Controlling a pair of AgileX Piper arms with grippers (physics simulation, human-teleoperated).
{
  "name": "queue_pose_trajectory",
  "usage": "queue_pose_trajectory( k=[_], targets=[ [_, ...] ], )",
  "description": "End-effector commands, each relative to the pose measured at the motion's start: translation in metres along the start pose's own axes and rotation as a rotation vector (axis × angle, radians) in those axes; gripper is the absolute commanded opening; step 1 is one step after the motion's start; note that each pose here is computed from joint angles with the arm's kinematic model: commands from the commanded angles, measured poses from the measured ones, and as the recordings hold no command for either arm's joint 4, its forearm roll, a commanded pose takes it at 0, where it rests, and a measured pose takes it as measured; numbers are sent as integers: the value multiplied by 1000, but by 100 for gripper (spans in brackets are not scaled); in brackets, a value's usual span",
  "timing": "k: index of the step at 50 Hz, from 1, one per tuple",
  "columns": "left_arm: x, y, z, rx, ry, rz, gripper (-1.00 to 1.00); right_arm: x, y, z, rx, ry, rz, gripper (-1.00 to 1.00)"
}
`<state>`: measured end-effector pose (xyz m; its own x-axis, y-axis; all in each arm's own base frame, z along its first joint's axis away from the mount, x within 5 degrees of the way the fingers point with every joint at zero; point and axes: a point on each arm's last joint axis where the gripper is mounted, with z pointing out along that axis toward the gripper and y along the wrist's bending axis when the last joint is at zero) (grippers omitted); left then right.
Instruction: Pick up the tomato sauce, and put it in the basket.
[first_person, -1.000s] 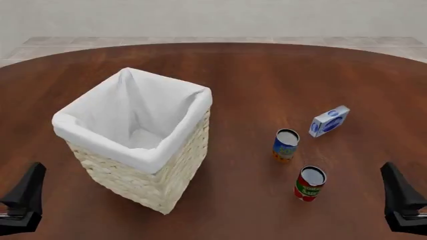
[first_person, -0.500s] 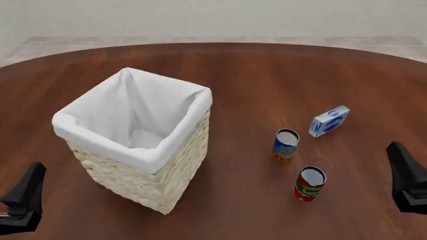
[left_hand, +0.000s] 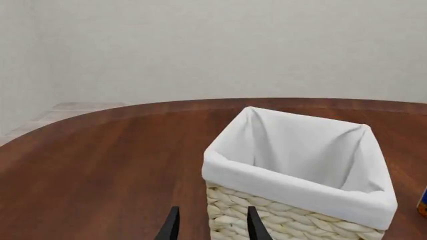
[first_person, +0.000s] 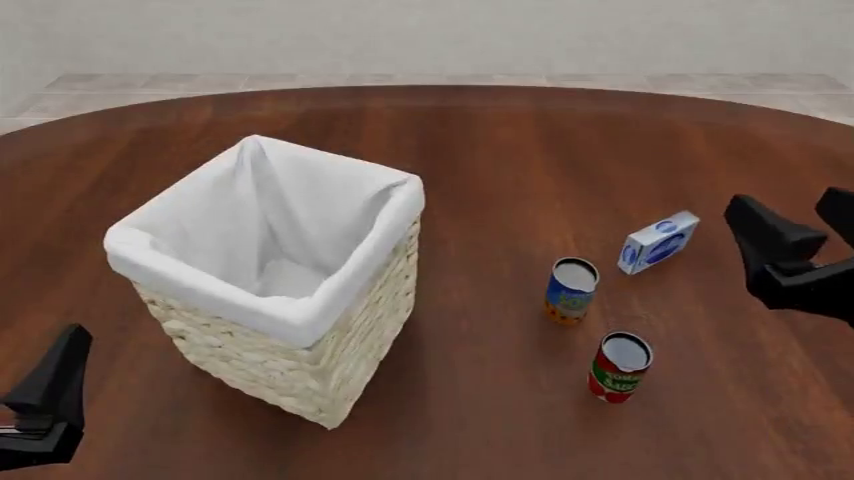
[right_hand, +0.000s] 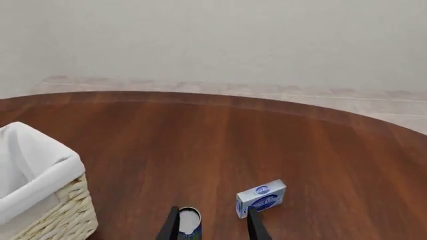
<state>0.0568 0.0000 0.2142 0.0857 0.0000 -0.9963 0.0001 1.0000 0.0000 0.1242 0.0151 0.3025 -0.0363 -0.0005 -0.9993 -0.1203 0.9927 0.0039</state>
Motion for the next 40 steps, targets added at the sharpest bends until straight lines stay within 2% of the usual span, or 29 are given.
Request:
queue_pose_trajectory(
  k=[1,13,22,36,40],
  targets=[
    [0,0,0,0,0,0,100,-12,5,26,-35,58,20,100],
    [0,0,0,0,0,0,100,-18,12,53,-62,124,44,100],
    [0,0,0,0,0,0,100,-17,15,72,-67,183,96,100],
    [0,0,0,0,0,0,100,-9,17,87,-62,279,107,100],
    [0,0,0,0,0,0,100,-15,16,90,-52,301,110,100]
  ],
)
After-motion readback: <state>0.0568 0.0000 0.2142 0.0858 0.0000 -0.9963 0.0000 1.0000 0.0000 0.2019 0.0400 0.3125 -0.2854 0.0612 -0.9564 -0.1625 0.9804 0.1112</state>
